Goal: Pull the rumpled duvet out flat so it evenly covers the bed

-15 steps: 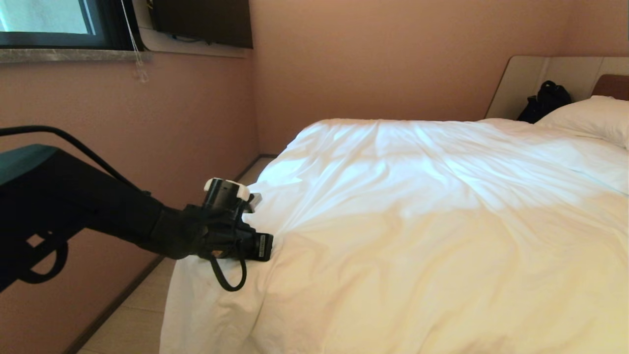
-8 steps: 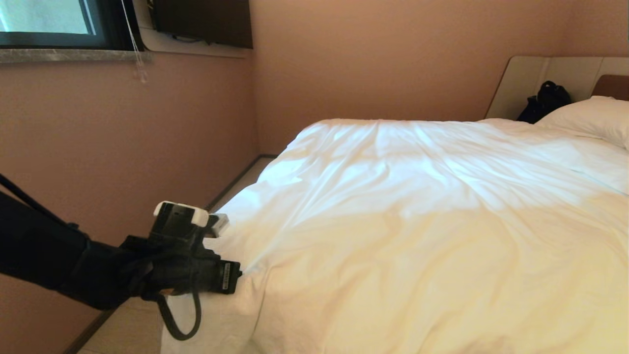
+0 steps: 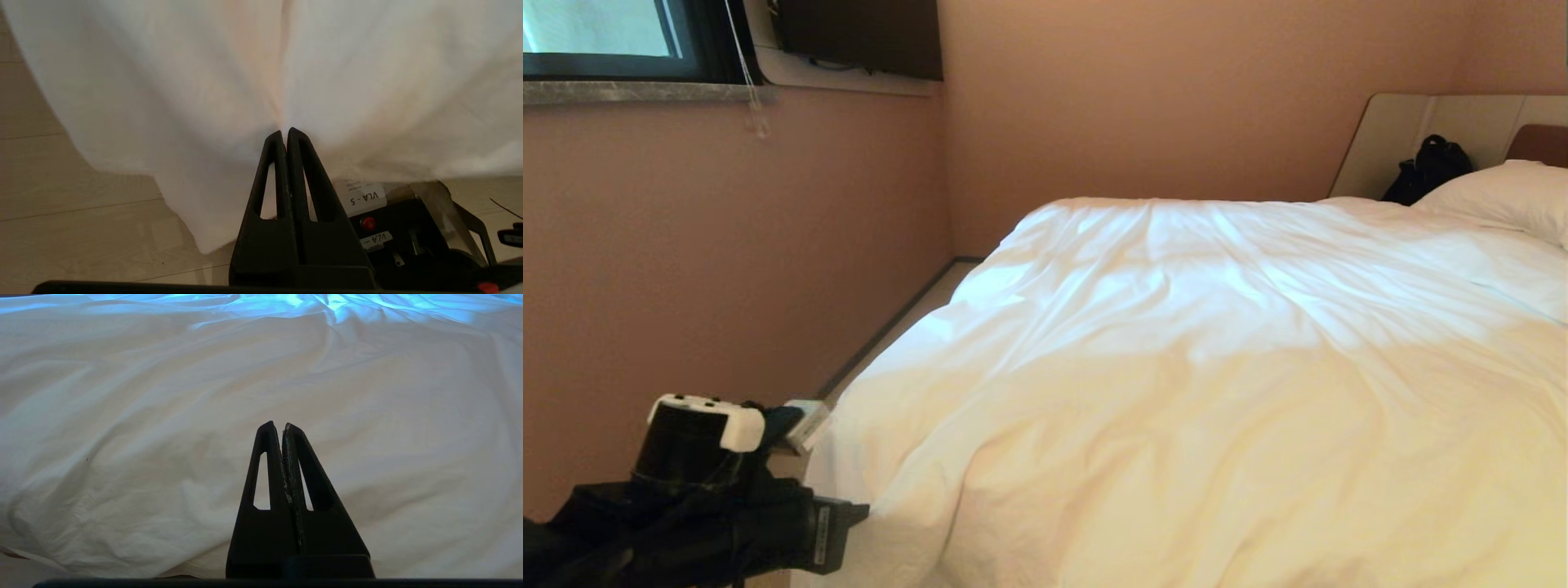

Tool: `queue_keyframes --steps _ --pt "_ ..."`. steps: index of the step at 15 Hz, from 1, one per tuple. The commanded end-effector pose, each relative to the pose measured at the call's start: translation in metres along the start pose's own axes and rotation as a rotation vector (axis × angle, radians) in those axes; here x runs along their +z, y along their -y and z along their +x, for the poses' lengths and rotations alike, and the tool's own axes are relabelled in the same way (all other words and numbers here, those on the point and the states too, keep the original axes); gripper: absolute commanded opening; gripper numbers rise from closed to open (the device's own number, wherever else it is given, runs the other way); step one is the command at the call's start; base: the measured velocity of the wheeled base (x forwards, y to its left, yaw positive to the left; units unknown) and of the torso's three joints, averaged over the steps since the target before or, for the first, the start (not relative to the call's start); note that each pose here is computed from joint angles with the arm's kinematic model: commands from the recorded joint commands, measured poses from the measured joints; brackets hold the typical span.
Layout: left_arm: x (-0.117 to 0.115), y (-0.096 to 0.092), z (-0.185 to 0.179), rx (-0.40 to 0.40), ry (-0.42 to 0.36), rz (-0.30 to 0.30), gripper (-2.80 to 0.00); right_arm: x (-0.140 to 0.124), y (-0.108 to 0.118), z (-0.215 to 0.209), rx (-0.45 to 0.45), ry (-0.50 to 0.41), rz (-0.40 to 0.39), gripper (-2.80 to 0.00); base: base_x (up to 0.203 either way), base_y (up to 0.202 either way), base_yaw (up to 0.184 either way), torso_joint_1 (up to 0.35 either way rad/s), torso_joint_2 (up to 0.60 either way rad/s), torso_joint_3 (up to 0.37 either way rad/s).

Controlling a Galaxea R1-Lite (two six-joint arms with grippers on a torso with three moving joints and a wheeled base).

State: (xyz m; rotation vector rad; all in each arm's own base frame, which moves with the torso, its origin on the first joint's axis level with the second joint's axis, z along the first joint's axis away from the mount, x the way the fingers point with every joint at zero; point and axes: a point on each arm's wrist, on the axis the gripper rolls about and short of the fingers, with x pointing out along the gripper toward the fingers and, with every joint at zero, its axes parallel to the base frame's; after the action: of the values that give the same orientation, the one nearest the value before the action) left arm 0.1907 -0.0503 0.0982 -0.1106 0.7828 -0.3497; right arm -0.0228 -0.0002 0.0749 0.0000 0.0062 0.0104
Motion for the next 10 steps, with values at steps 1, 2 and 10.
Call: queue_keyframes --steps 1,2,10 --pt "-0.005 0.004 -0.027 -0.012 0.092 0.015 -2.80 0.000 0.000 0.000 0.000 -0.001 0.000 -2.80 0.000 0.000 0.000 0.000 0.00 0.000" --pt "-0.011 0.005 -0.036 -0.010 0.114 0.017 -2.80 0.000 0.000 0.000 0.000 -0.001 0.000 -2.80 0.000 0.000 0.000 0.000 0.00 0.000" --pt "-0.048 0.010 -0.110 0.126 0.376 0.026 -2.80 0.000 0.000 0.000 0.000 -0.001 0.000 -2.80 0.000 0.000 0.000 0.000 0.00 0.000"
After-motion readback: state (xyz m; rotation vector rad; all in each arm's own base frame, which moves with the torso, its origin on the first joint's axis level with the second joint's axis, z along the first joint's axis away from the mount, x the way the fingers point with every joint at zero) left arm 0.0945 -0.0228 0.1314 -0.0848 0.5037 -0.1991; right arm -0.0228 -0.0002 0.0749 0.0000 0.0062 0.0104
